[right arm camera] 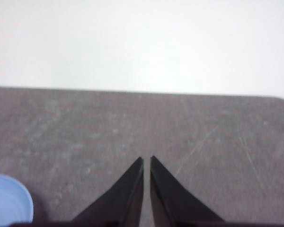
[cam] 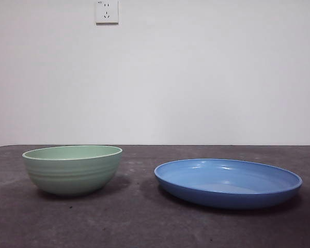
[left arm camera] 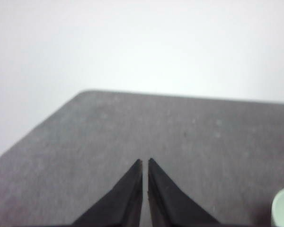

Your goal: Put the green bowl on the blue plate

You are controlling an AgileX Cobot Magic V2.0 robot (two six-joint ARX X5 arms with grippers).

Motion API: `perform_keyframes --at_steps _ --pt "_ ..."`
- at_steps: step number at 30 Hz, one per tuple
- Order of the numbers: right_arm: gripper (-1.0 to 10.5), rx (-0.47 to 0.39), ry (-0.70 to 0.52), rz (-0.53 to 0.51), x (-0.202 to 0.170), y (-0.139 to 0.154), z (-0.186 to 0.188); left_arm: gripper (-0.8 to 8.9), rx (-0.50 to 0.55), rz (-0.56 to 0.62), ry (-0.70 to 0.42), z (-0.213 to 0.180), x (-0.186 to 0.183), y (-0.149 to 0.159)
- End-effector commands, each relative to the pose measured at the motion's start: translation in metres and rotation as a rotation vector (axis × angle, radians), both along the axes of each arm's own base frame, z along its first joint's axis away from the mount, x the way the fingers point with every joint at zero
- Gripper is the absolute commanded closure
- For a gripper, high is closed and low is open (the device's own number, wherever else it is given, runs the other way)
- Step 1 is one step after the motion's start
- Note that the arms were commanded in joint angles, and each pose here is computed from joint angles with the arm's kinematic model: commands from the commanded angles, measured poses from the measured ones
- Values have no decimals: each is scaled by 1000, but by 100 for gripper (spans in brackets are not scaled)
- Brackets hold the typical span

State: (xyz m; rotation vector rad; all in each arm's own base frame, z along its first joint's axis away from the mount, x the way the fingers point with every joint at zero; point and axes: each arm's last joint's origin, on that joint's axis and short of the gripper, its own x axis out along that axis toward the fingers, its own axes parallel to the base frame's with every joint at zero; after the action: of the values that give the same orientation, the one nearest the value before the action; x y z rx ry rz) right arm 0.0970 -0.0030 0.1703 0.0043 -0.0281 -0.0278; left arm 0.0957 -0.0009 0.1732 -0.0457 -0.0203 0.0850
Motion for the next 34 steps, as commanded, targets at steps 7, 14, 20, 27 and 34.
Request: perform_keyframes --at_steps 7,14,20,27,34 --pt "936 186 -66 9 -1 0 6 797 -48 3 -92 10 -1 0" --pt "936 293 -61 21 -5 1 27 797 -96 -19 -48 36 -2 -1" --pt "936 306 84 81 -6 3 53 797 -124 -133 22 68 9 -5" --pt "936 360 183 219 3 7 102 797 -131 -286 108 124 28 -10" --pt "936 389 305 383 18 12 146 797 -152 -481 198 174 49 -17"
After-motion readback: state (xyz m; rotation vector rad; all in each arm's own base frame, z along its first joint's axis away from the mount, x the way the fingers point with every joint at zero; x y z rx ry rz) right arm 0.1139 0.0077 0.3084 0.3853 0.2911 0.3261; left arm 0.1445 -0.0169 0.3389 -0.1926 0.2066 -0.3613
